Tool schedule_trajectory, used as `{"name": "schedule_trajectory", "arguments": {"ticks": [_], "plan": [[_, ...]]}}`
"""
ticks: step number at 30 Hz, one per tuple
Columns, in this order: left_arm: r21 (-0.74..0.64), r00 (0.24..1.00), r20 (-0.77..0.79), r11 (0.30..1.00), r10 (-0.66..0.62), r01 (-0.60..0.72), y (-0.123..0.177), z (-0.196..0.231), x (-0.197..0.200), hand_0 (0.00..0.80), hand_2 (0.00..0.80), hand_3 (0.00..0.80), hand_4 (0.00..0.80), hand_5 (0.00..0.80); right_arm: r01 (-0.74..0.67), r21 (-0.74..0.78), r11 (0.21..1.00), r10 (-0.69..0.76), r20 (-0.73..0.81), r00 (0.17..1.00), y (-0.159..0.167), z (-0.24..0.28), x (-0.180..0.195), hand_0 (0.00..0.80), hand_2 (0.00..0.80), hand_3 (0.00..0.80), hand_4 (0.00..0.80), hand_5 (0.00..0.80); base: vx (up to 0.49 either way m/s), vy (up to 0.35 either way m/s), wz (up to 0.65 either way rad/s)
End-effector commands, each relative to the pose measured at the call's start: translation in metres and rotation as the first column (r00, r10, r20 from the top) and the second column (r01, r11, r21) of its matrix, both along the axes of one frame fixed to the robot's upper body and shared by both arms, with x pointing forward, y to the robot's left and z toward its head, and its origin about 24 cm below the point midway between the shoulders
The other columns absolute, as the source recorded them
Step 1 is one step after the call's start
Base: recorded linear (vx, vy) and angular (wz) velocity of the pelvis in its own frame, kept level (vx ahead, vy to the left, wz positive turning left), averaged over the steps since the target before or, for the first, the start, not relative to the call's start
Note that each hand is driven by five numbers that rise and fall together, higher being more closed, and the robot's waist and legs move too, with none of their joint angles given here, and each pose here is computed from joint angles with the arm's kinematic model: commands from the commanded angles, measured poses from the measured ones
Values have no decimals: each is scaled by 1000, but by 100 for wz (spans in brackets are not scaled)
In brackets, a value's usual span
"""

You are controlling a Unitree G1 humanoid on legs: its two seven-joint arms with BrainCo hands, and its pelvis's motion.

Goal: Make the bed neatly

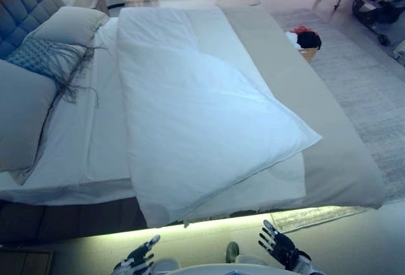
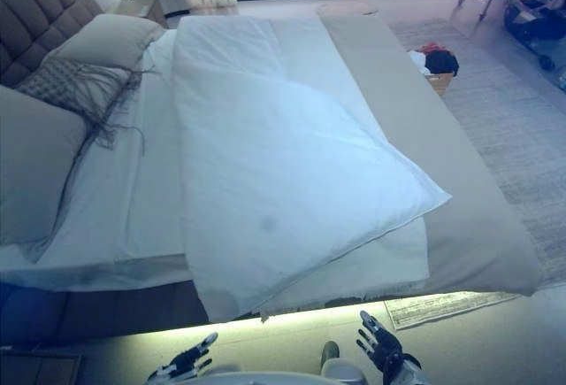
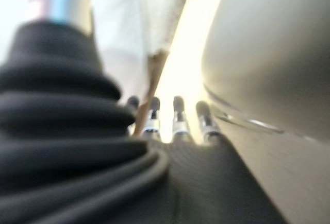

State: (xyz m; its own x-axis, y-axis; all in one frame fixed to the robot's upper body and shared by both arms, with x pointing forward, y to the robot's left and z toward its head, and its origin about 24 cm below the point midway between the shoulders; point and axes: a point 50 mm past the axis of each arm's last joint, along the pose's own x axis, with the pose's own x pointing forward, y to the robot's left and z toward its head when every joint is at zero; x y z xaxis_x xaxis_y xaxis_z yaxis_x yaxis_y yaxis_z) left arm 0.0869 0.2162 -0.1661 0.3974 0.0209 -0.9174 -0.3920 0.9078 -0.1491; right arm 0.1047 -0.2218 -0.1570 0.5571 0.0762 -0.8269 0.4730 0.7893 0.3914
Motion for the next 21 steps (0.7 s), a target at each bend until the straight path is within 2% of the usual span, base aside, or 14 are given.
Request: {"name": "schedule_trajectory", "arguments": {"ticks": [1,3,9,11,14,21], "plan": [[-8,997,18,997,-74,75,-9,1,13,0,0,0,0,0,132,20,991,-134,134,982,-7,13,37,0,0,0,0,0,64,247,-11],[12,997,16,997,-81,81,0,3,15,0,0,0,0,0,221,59,974,-228,159,961,-9,15,41,0,0,0,0,0,81,229,-32],[19,995,47,996,-83,83,17,8,19,0,0,0,0,0,274,126,953,-296,220,929,-14,21,50,0,0,0,0,0,154,99,-9],[25,992,83,996,-91,89,18,12,30,0,0,0,0,0,273,148,951,-303,257,917,-13,27,64,0,0,0,0,0,-28,-123,2],[26,963,257,997,-81,77,14,30,80,0,0,0,0,0,252,161,954,-296,392,871,-11,57,120,0,0,0,0,0,-245,-212,26],[13,900,416,991,-126,132,6,51,121,0,0,0,0,0,317,92,944,-325,424,845,-42,91,158,0,0,0,0,0,-91,-154,14]]}}
